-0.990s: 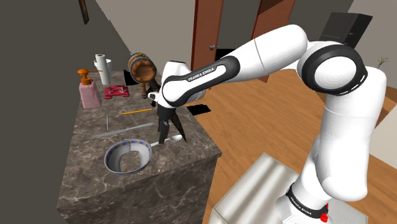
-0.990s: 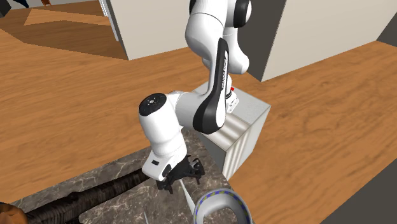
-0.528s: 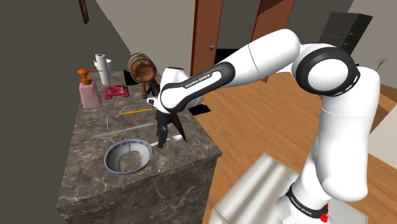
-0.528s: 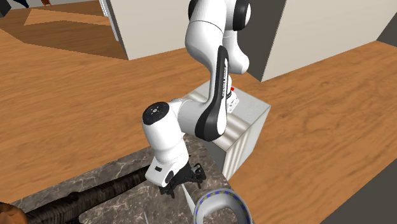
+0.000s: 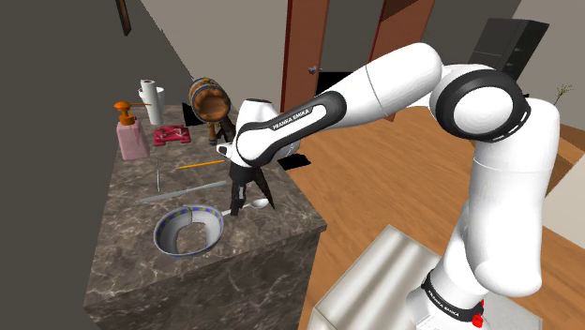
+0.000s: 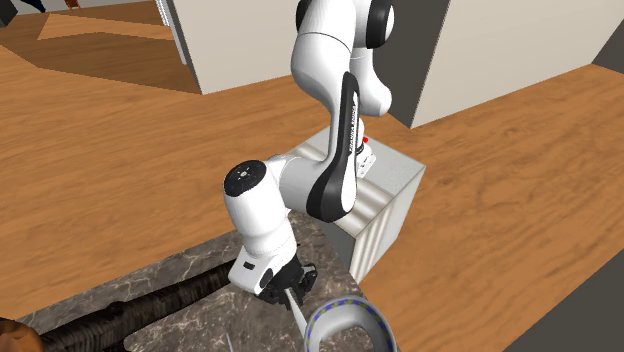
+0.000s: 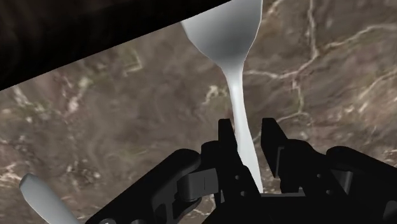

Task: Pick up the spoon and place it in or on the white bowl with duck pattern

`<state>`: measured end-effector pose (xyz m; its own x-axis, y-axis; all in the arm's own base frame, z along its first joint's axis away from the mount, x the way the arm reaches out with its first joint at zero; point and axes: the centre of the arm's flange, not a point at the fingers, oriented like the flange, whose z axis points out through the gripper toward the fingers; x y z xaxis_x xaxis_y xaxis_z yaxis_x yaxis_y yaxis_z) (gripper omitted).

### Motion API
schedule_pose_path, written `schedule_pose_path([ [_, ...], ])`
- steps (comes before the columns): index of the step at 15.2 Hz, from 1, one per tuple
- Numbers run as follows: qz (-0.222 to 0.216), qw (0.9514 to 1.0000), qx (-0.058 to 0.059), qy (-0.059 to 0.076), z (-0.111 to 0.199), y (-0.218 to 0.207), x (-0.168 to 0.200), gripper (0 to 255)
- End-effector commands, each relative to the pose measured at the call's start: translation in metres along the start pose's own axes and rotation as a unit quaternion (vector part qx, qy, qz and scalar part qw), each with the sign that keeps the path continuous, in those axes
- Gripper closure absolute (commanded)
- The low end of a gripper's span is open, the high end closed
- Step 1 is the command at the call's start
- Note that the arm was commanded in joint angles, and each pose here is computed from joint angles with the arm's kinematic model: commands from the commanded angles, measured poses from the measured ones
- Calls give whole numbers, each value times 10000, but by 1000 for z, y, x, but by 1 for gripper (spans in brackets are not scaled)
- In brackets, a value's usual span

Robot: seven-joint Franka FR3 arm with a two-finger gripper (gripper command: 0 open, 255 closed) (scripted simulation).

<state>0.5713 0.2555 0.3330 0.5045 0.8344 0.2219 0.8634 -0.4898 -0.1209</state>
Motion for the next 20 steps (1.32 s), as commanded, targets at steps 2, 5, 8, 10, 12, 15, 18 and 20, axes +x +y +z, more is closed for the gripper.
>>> schedule_pose_path([
  [2, 0, 10000, 0, 0, 0, 0, 0, 255],
  [5, 0, 10000, 0, 0, 0, 0, 0, 255],
  [8, 0, 10000, 0, 0, -5, -1, 1, 255],
  [10, 0, 10000, 0, 0, -15, -2, 4, 255],
  [12, 0, 10000, 0, 0, -26, -3, 6, 255],
  [15, 0, 10000, 0, 0, -41, -5, 9, 255],
  [18, 0, 10000, 0, 0, -56, -7, 13, 255],
  [20, 0, 10000, 0, 0, -66, -8, 15, 255],
])
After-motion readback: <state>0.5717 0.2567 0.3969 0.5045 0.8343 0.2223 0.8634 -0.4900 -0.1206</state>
